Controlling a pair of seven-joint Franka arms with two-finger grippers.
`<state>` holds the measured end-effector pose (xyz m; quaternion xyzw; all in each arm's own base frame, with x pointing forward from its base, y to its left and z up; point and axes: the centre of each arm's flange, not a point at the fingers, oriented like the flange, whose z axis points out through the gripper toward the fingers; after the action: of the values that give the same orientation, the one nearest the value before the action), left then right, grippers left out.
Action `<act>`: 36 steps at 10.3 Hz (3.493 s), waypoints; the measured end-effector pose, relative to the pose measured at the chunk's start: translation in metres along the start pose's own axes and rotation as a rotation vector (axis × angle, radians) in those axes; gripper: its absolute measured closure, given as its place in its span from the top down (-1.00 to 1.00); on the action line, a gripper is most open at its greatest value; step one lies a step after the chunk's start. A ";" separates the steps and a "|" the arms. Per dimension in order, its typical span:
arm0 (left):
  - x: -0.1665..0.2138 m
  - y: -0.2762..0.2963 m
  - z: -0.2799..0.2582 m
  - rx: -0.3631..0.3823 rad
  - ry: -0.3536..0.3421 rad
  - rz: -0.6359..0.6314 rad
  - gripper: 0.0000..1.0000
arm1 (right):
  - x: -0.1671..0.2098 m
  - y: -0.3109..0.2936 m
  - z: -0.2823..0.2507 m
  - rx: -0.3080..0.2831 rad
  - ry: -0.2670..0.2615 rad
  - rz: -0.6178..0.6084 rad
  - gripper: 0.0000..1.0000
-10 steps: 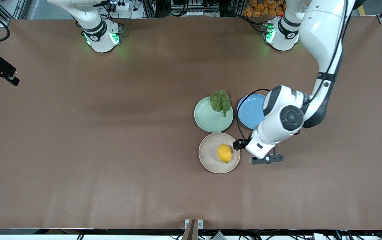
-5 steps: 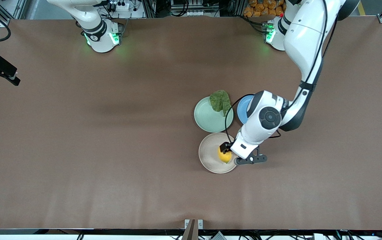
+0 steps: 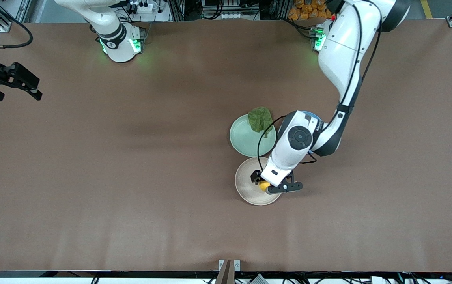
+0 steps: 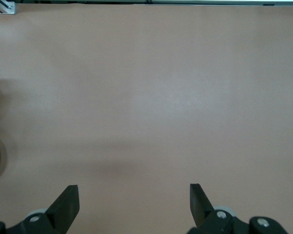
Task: Pick lemon and lettuce from plates
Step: 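Close the left gripper on the lemon while the right gripper moves out, then lift the lemon with the left gripper while the right gripper grasps lettuce, then carry the lettuce away with the right gripper while the left lowers lemon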
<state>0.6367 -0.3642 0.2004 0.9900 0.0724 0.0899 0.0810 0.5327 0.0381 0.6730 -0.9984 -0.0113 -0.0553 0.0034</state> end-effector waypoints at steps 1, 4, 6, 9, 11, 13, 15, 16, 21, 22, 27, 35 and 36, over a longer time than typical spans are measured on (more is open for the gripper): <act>-0.001 0.000 0.005 -0.001 0.006 0.002 1.00 | 0.000 -0.003 0.000 0.001 -0.001 -0.006 1.00; 0.000 -0.003 0.010 0.001 0.010 -0.035 0.73 | 0.000 -0.029 0.009 0.005 -0.021 -0.011 1.00; -0.001 -0.001 0.010 0.000 0.011 -0.064 0.31 | 0.003 -0.072 0.025 0.010 -0.035 -0.004 1.00; 0.005 0.003 0.001 -0.014 0.030 -0.071 0.31 | 0.005 -0.153 0.058 0.016 -0.048 0.056 1.00; 0.023 0.001 -0.025 -0.020 0.051 -0.086 0.31 | -0.005 -0.221 0.085 0.016 -0.060 0.129 1.00; 0.046 -0.016 -0.065 0.010 0.031 -0.120 0.31 | -0.016 -0.288 0.124 0.016 -0.068 0.156 1.00; 0.059 -0.041 -0.093 0.066 -0.022 -0.113 0.31 | -0.035 -0.361 0.173 0.034 -0.053 0.180 1.00; 0.064 -0.058 -0.099 0.097 -0.061 -0.084 0.31 | -0.051 -0.399 0.198 0.042 -0.048 0.185 1.00; 0.093 -0.196 -0.138 0.177 -0.231 0.041 0.31 | -0.124 -0.536 0.342 0.054 -0.010 0.178 0.79; 0.093 -0.223 -0.146 0.180 -0.242 0.056 0.31 | -0.129 -0.548 0.363 0.071 0.000 0.167 0.75; 0.065 -0.303 -0.151 0.218 -0.239 0.155 0.31 | -0.169 -0.590 0.411 0.124 0.027 0.089 0.66; 0.035 -0.429 -0.111 0.202 -0.160 0.236 0.31 | -0.168 -0.621 0.455 0.159 0.049 0.073 -0.19; 0.033 -0.434 -0.107 0.202 -0.150 0.240 0.31 | -0.167 -0.621 0.455 0.160 0.050 0.073 -0.45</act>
<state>0.5927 0.0807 0.2341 0.9986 -0.0438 0.0170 -0.0249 0.4023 0.6592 0.2058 -0.9930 0.0207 -0.0788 0.0855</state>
